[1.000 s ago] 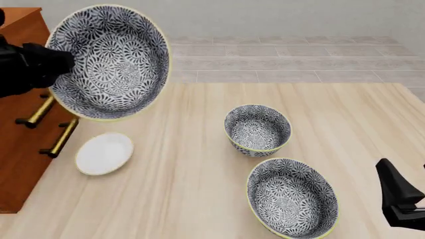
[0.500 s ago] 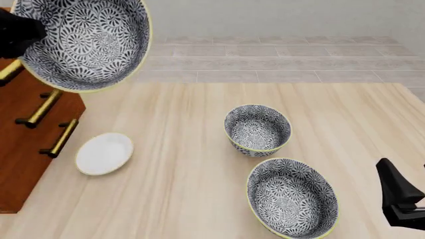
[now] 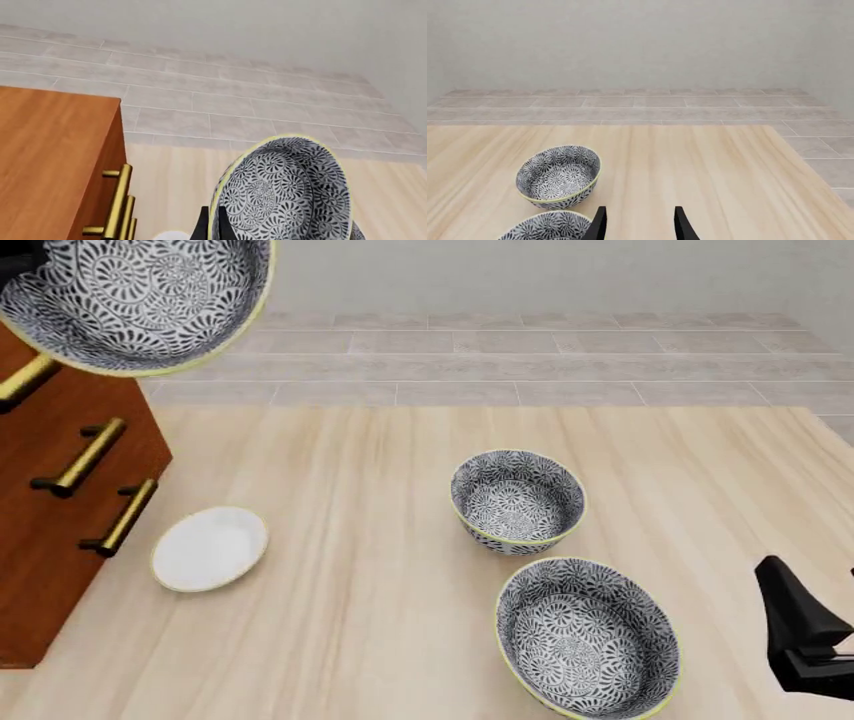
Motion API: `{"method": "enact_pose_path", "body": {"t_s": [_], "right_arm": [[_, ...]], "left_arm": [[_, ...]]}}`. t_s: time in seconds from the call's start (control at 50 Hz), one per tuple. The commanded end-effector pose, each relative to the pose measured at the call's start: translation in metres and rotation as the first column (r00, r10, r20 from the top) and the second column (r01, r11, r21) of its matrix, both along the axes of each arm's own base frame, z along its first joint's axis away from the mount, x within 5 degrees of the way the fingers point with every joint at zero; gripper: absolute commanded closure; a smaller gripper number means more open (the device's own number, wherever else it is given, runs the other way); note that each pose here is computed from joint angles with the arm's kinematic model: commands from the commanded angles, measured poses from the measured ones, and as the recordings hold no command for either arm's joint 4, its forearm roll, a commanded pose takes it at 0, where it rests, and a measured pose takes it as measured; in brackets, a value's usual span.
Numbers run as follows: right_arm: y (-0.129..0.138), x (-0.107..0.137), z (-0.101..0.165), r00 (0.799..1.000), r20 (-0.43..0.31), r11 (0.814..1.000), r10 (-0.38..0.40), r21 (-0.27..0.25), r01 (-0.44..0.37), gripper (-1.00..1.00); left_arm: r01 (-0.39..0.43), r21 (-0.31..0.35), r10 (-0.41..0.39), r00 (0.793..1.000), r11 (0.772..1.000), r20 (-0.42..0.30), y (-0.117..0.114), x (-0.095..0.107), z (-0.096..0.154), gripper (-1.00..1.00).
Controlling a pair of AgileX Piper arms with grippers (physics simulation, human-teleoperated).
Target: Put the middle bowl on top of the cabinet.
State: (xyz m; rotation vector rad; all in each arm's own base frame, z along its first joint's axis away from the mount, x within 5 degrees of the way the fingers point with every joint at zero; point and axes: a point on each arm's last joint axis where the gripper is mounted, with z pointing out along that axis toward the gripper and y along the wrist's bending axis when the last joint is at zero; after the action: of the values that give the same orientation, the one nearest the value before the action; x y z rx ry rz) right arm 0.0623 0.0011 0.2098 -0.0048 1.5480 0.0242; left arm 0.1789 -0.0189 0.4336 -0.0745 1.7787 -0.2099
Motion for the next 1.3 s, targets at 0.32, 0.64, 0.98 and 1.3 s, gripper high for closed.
{"method": "enact_pose_path", "body": {"t_s": [0.32,0.64,0.98,1.3], "right_arm": [[0.000,0.000,0.000,1.000,0.000,1.000,0.004,0.002,-0.004,-1.00],[0.000,-0.001,0.000,1.000,0.006,1.000,0.007,0.005,-0.007,-1.00],[0.000,-0.002,0.000,1.000,0.008,1.000,0.007,0.006,-0.007,-1.00],[0.000,-0.002,0.000,1.000,0.007,1.000,0.008,0.008,-0.008,-1.00]], "left_arm": [[-0.066,-0.045,0.066,0.998,0.997,-0.002,0.010,0.004,0.027,1.00],[-0.161,-0.073,0.160,0.987,0.984,-0.022,0.027,0.012,0.040,1.00],[-0.225,-0.097,0.223,0.974,0.970,-0.026,0.039,0.015,0.050,1.00],[-0.274,-0.124,0.274,0.962,0.954,-0.017,0.048,0.019,0.059,1.00]]}}
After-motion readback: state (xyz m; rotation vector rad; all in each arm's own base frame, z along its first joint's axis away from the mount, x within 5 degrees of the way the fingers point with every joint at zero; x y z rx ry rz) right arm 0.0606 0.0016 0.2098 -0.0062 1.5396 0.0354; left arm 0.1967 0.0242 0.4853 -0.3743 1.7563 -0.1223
